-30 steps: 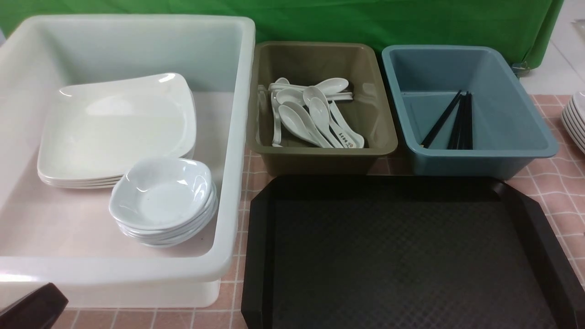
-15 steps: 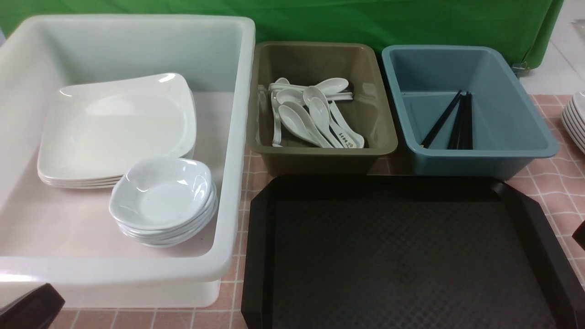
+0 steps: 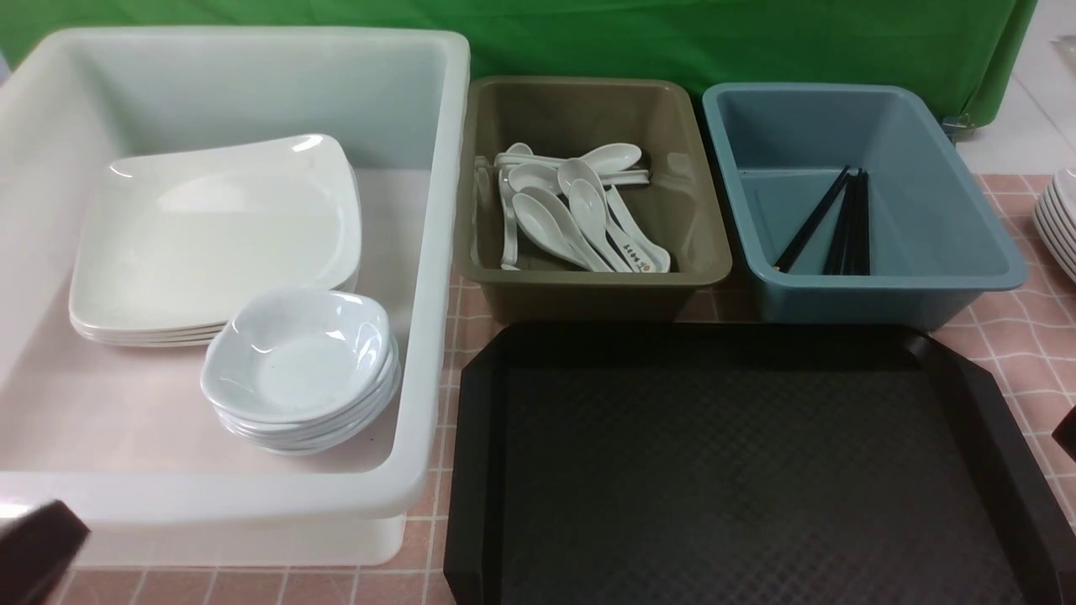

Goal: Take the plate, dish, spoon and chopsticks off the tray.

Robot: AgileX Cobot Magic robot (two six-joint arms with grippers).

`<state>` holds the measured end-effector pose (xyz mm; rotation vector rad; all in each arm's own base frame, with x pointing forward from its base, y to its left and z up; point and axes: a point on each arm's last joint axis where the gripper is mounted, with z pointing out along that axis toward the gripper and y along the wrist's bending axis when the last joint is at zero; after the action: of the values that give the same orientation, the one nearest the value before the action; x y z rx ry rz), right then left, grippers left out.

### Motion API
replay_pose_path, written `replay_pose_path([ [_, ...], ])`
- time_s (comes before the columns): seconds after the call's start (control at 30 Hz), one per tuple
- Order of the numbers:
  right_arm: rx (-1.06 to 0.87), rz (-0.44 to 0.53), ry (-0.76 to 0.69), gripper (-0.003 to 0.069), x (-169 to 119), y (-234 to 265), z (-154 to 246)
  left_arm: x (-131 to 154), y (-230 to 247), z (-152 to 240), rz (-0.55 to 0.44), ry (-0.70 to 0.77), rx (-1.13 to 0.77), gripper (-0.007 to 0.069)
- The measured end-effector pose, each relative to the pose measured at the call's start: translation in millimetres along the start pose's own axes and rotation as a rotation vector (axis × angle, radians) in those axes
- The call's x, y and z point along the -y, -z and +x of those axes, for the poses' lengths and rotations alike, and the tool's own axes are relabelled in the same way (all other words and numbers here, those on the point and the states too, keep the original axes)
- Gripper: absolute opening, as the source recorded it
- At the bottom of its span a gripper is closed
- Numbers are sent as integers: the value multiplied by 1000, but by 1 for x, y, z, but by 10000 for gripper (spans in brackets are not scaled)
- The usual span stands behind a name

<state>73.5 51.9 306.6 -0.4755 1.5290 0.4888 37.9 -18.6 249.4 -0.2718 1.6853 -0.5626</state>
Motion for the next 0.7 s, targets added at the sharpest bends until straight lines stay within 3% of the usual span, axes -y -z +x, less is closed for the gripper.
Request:
replay_pose_path([
  [0.17,-3,14,0,78,1,9,1,-4,0,-7,-48,-140,74,21],
  [0.3,-15,89,-2,83,7,14,5,-5,1,-8,-68,-194,83,21],
  [0.5,-41,320,-11,97,22,26,35,-6,1,-9,-75,-215,88,21],
  [0.57,-78,433,-22,108,28,32,58,-6,1,-9,-75,-215,88,21],
  [0.7,-171,554,-55,121,33,38,93,-6,1,-9,-75,-215,88,21],
])
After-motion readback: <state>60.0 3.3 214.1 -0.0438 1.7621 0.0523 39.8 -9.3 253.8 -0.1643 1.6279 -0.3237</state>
